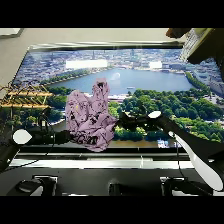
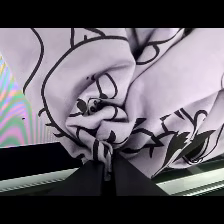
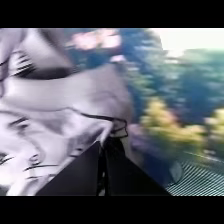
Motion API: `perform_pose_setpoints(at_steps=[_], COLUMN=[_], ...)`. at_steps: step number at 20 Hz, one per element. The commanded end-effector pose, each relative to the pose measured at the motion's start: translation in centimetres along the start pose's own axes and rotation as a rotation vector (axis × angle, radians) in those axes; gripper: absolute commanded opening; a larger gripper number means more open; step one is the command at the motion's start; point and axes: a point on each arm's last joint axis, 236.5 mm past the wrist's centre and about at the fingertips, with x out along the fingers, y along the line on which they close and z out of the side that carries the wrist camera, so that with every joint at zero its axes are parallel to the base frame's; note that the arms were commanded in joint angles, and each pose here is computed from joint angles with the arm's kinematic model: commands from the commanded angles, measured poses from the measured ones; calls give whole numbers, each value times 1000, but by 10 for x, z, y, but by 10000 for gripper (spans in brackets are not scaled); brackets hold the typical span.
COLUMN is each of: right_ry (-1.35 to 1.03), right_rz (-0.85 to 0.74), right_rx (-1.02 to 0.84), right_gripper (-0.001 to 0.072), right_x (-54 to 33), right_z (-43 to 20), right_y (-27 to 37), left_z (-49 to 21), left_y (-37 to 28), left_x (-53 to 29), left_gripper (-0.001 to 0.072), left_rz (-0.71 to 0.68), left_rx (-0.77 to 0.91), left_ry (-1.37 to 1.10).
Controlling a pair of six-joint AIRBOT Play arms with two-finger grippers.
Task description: Fold the clothes and pants, and hang the long-sleeved shirts on hangers.
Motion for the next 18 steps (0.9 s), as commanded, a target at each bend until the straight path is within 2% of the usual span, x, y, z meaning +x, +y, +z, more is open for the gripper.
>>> perform_pose_setpoints(at_steps=[1,5,8,10,12,15,18], right_ry=[-28,-209,-481,-645,-780,-959,-1050], right_rz=[59,-55,-81,-92,-75,36,138], right_rx=[-146,-430,-644,-760,-868,-983,-1040], right_gripper=[34,34,34,34,34,35,35], right_x=[-17,-84,-181,-256,-329,-426,-488], right_z=[10,54,86,83,58,-6,-76], right_y=[42,115,211,269,318,372,382], left_z=[22,115,181,203,205,183,145], left_y=[-10,-65,-131,-171,-205,-237,-249], left_x=[-8,-76,-174,-251,-319,-401,-456], left_gripper=[20,19,20,20,21,21,21], left_rz=[-22,-93,-199,-275,-341,-418,-472], left_rx=[10,110,197,252,307,376,424], left_ry=[-77,-394,-690,-881,-1017,-1165,-1269])
